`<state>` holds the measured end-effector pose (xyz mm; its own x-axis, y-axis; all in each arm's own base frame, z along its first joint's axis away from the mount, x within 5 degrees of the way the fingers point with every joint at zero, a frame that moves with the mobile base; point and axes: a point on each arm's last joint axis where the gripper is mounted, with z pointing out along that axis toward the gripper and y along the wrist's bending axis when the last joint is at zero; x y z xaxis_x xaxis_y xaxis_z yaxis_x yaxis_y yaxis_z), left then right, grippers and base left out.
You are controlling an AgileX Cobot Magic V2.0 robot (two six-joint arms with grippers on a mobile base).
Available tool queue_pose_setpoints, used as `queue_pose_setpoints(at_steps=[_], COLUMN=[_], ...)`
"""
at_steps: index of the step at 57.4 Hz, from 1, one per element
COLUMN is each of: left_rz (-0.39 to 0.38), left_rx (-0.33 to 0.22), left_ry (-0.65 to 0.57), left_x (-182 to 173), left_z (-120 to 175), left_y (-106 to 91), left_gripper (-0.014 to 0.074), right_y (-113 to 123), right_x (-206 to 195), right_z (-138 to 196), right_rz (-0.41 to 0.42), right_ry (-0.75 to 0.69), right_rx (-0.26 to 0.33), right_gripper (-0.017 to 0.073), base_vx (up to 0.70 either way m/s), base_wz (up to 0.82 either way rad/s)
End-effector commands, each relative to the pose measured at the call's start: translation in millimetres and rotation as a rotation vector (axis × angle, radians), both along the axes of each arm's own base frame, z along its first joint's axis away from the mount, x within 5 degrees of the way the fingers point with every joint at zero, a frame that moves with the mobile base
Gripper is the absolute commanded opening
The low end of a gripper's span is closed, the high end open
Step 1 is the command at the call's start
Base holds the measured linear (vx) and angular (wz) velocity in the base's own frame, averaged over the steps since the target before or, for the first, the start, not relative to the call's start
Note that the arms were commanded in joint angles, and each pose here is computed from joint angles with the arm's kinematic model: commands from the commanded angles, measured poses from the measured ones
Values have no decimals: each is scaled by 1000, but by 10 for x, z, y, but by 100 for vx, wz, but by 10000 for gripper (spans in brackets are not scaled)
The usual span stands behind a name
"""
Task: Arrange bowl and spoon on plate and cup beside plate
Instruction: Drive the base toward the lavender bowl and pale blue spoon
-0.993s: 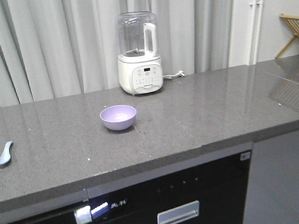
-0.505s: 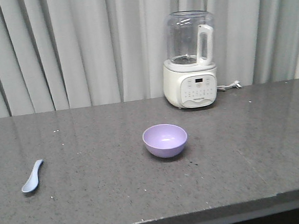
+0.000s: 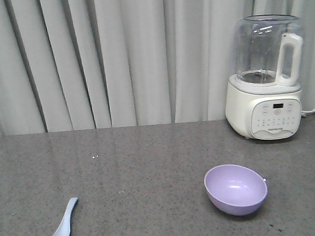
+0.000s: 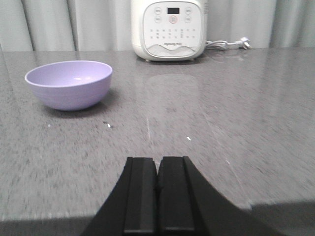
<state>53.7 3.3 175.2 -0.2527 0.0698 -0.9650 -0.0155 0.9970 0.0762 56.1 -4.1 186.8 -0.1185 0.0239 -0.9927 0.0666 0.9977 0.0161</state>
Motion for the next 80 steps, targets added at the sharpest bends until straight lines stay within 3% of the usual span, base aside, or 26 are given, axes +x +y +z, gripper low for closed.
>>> queue_pose_setpoints(at_steps=[1, 60, 61, 68, 71, 74, 80], left_rz=[-12, -12, -12, -34, -38, -38, -37], left_rx=[-11, -11, -7, 225, 292, 318, 315], left_ry=[-66, -66, -67, -68, -66, -67, -67], left_x=[13, 13, 13, 15, 15, 14, 14], left_z=[-10, -10, -9, -2, 1, 6, 5], left_y=[-11, -11, -11, 15, 24, 29, 29], left_gripper=[-6, -6, -6, -6, -6, -6, -6], right_y=[6, 6, 6, 5, 6, 6, 6], right_x=[0, 0, 0, 0, 0, 0, 0], right_z=[28, 28, 28, 28, 33, 35, 36], right_rz=[8, 8, 8, 8, 8, 8, 8], right_ry=[-87, -87, -87, -86, -92, -94, -95], right_rx=[-17, -17, -17, -22, -20, -21, -21], right_gripper=[-9, -9, -9, -9, -9, -9, -9], base_vx=[26, 11, 0, 0, 0, 0, 0], base_wz=[17, 6, 0, 0, 0, 0, 0])
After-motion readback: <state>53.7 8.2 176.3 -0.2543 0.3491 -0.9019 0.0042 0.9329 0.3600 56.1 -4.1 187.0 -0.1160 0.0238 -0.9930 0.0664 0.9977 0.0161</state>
